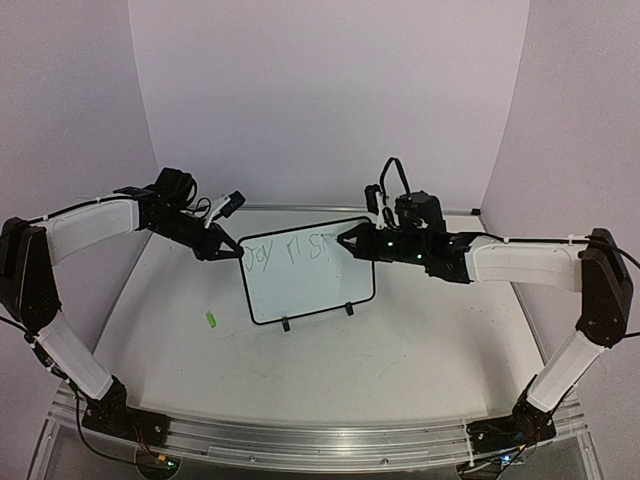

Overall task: Write a sentence on the whiteboard
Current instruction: Write on the whiteboard with the whiteboard marker without the cap.

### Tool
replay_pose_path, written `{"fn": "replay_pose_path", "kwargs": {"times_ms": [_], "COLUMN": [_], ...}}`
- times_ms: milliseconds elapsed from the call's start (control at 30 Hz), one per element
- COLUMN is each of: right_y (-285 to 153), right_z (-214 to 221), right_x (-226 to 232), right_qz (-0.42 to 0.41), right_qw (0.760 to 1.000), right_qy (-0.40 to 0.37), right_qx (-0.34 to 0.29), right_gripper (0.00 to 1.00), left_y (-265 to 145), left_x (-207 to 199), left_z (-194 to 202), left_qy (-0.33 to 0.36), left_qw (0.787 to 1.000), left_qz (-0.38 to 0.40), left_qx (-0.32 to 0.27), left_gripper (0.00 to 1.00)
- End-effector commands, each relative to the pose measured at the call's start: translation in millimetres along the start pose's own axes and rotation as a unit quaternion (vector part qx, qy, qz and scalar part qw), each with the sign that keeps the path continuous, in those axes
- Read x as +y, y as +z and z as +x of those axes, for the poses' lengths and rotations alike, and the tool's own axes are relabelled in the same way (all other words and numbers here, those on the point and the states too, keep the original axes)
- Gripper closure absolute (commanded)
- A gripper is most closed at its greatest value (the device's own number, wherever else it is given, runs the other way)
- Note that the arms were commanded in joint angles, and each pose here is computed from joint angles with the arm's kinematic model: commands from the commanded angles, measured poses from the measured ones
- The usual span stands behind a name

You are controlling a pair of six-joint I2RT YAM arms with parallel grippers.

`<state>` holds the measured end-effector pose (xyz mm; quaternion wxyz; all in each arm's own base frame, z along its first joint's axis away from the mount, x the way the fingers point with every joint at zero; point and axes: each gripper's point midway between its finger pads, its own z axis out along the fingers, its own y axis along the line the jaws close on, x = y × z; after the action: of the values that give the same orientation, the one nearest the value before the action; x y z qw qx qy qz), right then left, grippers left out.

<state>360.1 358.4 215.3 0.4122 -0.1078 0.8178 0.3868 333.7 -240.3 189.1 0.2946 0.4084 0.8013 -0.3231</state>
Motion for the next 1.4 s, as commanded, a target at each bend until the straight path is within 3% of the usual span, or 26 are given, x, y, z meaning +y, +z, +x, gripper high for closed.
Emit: {"fn": "replay_pose_path", "kwargs": {"times_ms": [0, 567, 1367], "right_y": [-21, -57, -24], "right_z": [-21, -17, -9], "right_x": [18, 24, -1], "right_qz": [-0.022, -0.047, -0.016], "right_qw": [0.999, 0.998, 0.999], "right_qy": [-0.010, -0.028, -0.031], "right_qx": [-0.033, -0.020, 0.008], "right_gripper": [1.00, 1.00, 1.00], "left_y": [-2, -2, -1], "left_x": [18, 17, 17], "left_z": [2, 3, 4], "left_qy": [0.030, 0.032, 0.033], "left_qw": [0.998, 0.998, 0.997], "left_qz": [-0.055, -0.056, -0.059], "left_qx": [0.016, 0.017, 0.021], "left_gripper": [1.00, 1.00, 1.00]}}
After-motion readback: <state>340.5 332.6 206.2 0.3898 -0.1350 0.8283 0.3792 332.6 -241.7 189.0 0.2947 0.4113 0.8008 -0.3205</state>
